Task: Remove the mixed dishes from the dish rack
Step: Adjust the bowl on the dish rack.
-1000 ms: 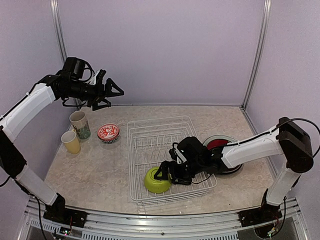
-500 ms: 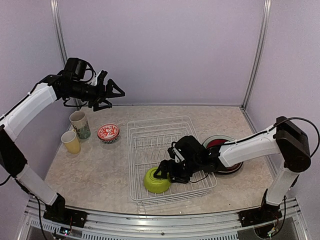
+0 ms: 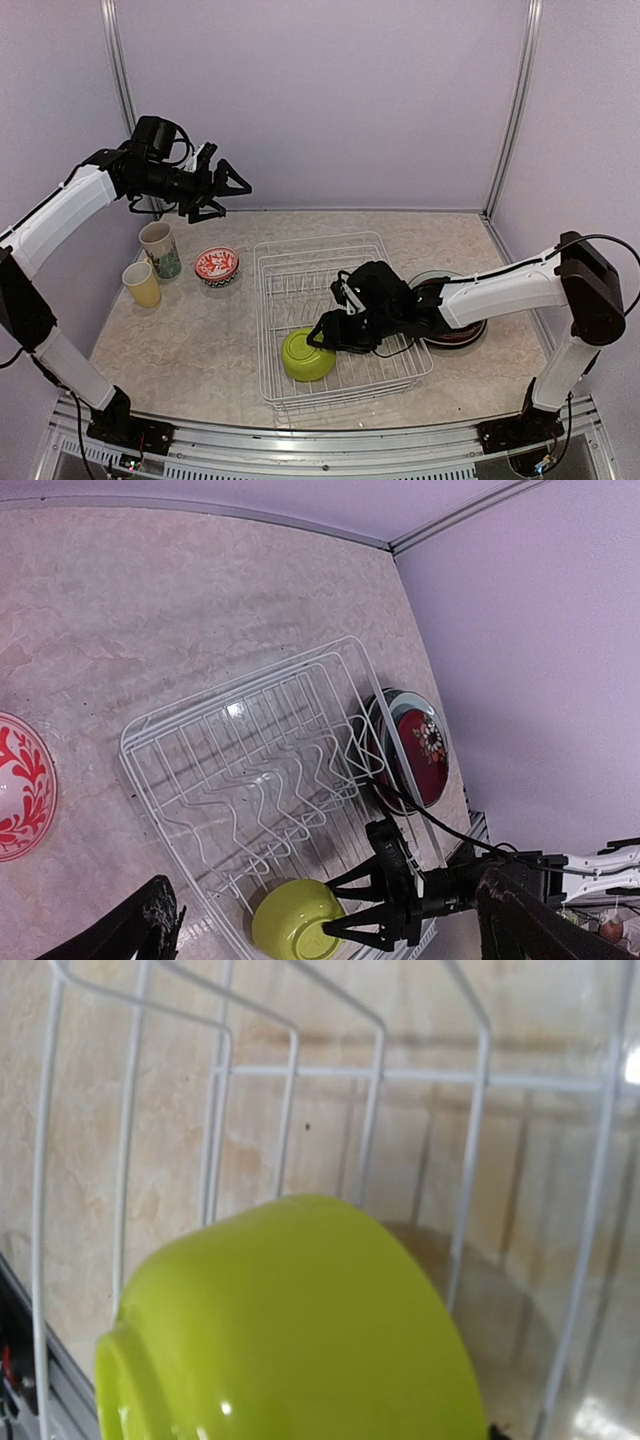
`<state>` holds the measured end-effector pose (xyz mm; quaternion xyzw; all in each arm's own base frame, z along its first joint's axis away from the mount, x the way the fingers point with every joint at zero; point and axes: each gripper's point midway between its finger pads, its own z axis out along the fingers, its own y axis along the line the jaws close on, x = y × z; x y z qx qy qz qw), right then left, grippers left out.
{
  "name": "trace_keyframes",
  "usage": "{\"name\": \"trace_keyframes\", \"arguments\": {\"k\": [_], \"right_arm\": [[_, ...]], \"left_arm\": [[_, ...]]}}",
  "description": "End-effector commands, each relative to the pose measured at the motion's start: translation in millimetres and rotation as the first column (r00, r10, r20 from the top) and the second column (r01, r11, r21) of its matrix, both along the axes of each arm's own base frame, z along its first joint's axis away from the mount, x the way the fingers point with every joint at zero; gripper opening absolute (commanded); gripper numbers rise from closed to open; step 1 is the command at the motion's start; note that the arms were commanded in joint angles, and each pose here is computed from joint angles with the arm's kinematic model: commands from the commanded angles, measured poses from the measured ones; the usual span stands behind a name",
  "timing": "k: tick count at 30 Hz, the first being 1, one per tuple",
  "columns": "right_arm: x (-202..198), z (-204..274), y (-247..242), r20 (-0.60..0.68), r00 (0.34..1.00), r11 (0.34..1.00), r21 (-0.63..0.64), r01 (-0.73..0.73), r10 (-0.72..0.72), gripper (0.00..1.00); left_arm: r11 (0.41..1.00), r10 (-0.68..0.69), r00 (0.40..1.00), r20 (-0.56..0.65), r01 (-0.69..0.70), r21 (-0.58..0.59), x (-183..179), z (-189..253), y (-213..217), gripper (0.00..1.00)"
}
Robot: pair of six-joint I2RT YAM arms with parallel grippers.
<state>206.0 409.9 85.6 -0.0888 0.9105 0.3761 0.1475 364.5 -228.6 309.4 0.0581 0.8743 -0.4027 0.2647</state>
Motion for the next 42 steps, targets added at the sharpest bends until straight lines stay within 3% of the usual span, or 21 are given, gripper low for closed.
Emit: {"name": "trace_keyframes", "arguments": {"k": [1,13,16,21,25,30,35,42], "right_arm": [[6.9,-1.1,-16.4,0.087,0.996,0.994,-0.104,0.022,-0.012,0.56],[13.1,26.6,-48.2,0.179,0.980,0.984,-0.137,0.112,-0.086,0.54],[13.1,32.0,-65.5,0.218,0.973,0.969,-0.215,0.118,-0.070,0.54],[17.4,35.4,-107.1,0.265,0.963,0.881,-0.444,0.165,-0.047,0.54],[25.5,47.1,-126.0,0.304,0.952,0.807,-0.553,0.208,-0.037,0.55],[33.3,50.5,-139.2,0.321,0.947,0.720,-0.652,0.239,-0.023,0.55],[39.2,51.3,-152.0,0.342,0.940,0.589,-0.756,0.285,-0.016,0.56],[49.5,36.9,-138.4,0.330,0.943,0.466,-0.841,0.276,0.037,0.57]], "left_arm": [[1.000,-0.009,1.000,0.010,0.009,0.006,2.5,2.5,0.9,0.99],[1.000,-0.004,1.000,-0.005,0.004,0.004,5.0,-1.9,1.3,0.99],[1.000,-0.006,1.000,-0.003,0.006,0.004,5.1,-3.0,0.7,0.99],[1.000,-0.011,1.000,-0.022,0.011,-0.004,6.2,-6.6,-0.6,0.99],[1.000,-0.014,1.000,-0.023,0.013,-0.006,5.8,-6.7,-1.6,0.99],[1.000,-0.010,1.000,-0.015,0.010,-0.004,5.0,-4.2,-0.5,0.99],[1.000,-0.015,1.000,-0.006,0.015,-0.006,3.1,-0.9,-1.2,0.99],[1.000,-0.003,1.000,0.009,0.003,0.003,3.0,2.2,2.0,0.99]]}}
